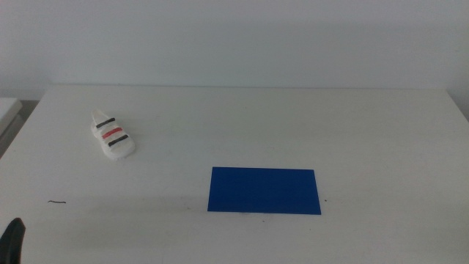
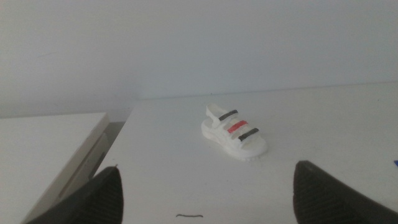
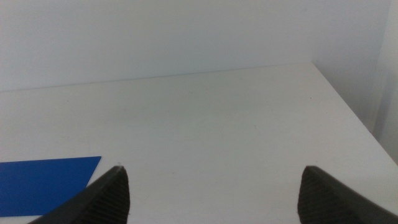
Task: Use one arm to grab the shoe from the table and place it on the mat.
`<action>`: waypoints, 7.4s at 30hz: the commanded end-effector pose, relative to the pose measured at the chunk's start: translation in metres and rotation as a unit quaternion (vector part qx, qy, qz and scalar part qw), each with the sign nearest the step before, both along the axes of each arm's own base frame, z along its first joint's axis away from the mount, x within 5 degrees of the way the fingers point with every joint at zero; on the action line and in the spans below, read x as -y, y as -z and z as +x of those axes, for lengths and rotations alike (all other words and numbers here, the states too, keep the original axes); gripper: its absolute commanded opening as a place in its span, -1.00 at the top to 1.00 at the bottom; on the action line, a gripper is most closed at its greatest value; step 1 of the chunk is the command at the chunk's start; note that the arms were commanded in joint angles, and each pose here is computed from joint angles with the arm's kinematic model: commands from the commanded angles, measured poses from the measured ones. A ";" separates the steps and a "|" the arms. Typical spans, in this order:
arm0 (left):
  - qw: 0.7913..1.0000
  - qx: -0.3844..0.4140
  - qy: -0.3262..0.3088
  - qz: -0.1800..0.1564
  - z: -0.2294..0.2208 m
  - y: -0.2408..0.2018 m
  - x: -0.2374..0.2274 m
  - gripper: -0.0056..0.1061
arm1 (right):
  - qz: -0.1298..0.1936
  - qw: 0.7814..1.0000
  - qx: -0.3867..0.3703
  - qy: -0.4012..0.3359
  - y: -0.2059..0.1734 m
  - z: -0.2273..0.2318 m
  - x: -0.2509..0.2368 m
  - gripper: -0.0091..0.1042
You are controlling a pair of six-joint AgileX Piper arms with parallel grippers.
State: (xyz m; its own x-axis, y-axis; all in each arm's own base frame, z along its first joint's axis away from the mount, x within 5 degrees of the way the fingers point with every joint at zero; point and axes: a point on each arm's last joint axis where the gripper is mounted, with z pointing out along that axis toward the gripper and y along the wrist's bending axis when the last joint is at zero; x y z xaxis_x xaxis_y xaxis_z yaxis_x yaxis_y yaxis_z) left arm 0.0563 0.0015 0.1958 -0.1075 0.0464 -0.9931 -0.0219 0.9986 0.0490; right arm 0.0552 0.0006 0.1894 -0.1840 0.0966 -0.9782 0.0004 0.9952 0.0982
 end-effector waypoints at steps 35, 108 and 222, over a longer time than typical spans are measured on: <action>0.811 -0.490 -0.187 -0.260 0.353 -0.097 -0.004 -0.78 | -0.006 1.000 0.005 0.001 0.000 0.000 0.000 -0.56; 0.787 -0.604 -0.025 -0.121 0.296 -0.023 0.310 0.93 | -0.006 1.000 0.005 0.001 0.000 0.000 0.000 -0.56; 0.997 -0.045 -0.014 -0.060 0.047 -0.092 -0.002 -0.78 | -0.006 1.000 0.005 0.001 0.000 0.000 0.000 -0.56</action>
